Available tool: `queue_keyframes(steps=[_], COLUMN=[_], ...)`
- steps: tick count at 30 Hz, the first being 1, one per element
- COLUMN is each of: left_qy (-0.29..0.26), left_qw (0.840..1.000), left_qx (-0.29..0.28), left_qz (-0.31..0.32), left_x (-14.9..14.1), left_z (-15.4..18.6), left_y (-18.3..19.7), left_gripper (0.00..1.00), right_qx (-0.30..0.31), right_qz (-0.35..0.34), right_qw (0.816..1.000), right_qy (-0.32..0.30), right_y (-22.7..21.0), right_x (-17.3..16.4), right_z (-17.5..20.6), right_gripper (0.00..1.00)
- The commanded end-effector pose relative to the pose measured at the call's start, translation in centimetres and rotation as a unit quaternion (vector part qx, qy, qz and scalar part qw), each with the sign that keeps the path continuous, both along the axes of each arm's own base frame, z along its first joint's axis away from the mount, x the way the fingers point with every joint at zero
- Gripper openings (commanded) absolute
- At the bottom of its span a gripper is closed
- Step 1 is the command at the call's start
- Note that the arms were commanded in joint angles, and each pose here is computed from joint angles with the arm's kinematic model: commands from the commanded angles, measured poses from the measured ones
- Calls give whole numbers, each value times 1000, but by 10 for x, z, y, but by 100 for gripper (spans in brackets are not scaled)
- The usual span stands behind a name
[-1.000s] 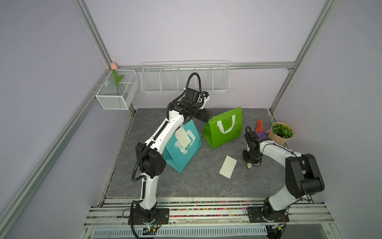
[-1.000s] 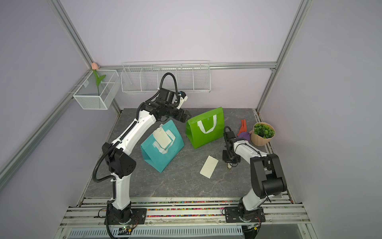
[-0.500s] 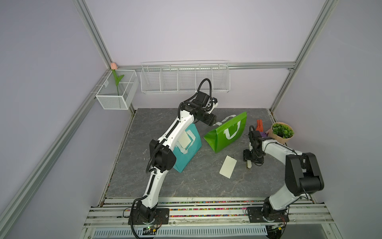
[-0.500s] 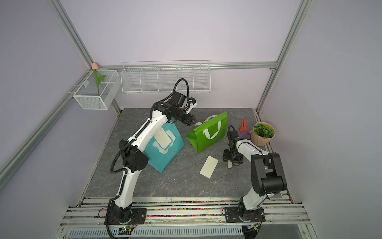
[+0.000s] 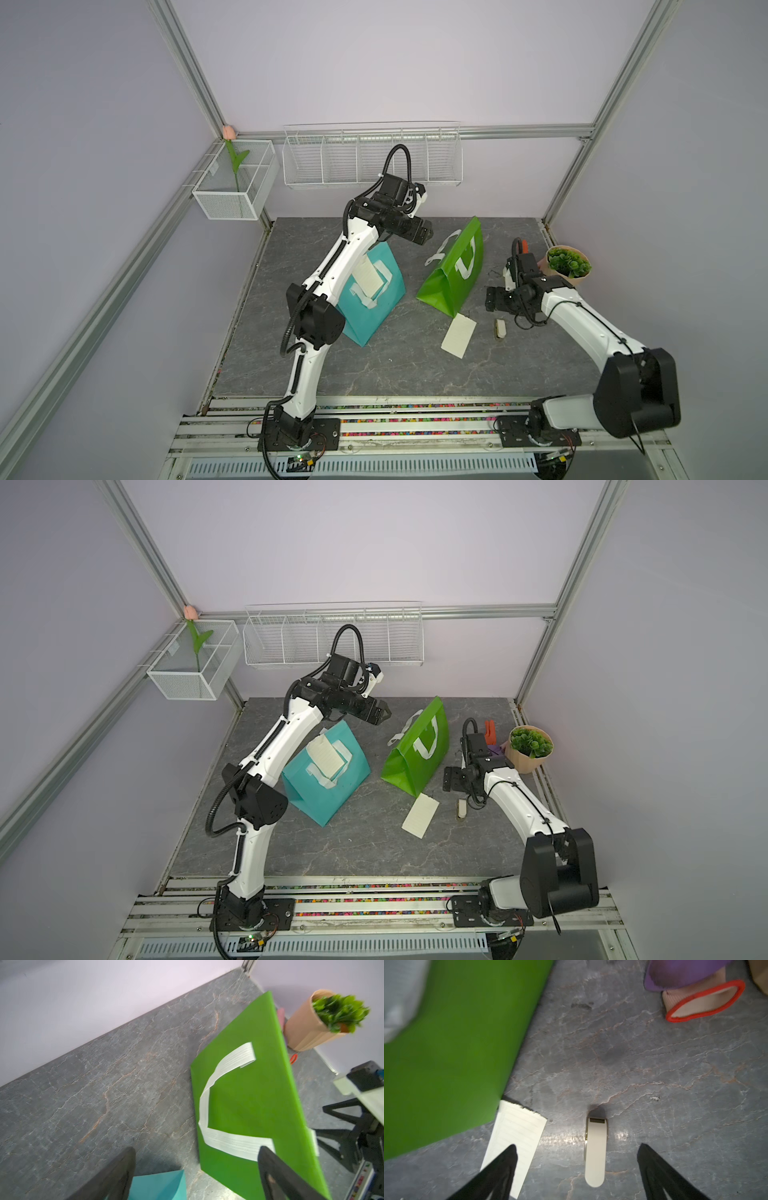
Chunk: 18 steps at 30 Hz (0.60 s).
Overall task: Staple the receipts to the bags
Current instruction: Adjust the takeout bag at the center of the board.
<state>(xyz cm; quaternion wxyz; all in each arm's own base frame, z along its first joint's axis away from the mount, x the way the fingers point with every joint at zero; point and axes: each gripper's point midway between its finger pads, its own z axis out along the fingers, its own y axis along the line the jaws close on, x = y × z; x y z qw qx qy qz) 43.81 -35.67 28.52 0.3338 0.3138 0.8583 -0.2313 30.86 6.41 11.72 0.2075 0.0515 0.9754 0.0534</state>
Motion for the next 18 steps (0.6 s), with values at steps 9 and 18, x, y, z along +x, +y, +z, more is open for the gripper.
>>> queue_keyframes(steps=[9,18], left_qy=[33,38], left_qw=[999,992], left_qx=[28,107], left_qz=[24,48], left_x=[-65,-53], left_z=[-25,-70], left_y=[-43,-41], left_gripper=[89,51], right_qx=[41,51], right_qz=[10,26], right_qw=[998,998], right_qy=[-37,-33], right_y=[27,43], right_x=[-38,-59], right_z=[22,10], right_gripper=[99,97])
